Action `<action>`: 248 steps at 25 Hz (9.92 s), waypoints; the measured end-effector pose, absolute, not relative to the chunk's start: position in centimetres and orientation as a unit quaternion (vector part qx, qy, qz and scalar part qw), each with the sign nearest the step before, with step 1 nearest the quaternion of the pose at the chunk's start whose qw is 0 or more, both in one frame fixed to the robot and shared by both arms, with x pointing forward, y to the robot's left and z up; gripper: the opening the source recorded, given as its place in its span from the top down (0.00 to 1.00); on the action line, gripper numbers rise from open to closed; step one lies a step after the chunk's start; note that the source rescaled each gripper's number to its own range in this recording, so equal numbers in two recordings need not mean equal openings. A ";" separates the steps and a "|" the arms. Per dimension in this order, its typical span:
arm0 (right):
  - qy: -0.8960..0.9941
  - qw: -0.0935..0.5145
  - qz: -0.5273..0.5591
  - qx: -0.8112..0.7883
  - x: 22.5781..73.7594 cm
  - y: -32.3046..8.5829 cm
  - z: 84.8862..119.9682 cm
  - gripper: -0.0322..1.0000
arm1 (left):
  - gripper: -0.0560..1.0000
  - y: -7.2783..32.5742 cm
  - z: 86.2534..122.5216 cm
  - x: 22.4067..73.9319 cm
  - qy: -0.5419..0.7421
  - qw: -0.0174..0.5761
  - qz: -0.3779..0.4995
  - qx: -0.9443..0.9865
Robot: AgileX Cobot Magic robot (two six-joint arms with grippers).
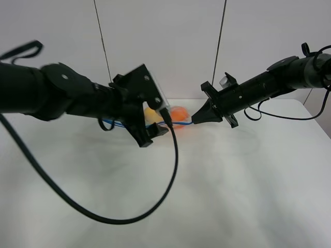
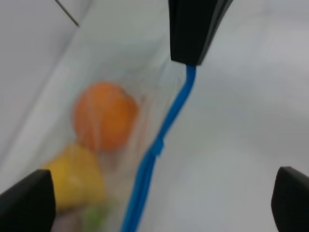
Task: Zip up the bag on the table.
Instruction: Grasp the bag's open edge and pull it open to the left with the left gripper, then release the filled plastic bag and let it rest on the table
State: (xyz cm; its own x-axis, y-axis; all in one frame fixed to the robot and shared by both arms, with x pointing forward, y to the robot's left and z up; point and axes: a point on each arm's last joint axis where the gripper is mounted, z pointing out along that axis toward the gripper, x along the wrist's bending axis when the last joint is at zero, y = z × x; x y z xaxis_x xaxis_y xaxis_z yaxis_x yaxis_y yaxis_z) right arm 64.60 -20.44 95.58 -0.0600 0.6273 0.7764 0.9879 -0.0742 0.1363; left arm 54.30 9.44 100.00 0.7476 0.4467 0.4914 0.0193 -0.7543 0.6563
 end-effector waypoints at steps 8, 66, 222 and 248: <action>-0.633 0.250 -0.360 -0.638 64.6 -20.4 95.6 0.97 | 0.00 5.0 93.6 54.6 0.111 0.241 0.452 0.852; -0.627 0.252 -0.365 -0.641 64.7 -20.4 95.7 0.97 | 0.87 5.8 91.2 56.2 0.077 0.301 0.499 0.809; -0.629 0.261 -0.362 -0.636 64.5 -20.4 95.7 0.97 | 0.00 29.9 105.1 35.7 0.700 0.171 0.110 0.684; -0.631 0.260 -0.360 -0.636 64.5 -20.5 95.7 0.97 | 0.00 29.6 105.0 23.5 0.596 0.368 0.361 0.616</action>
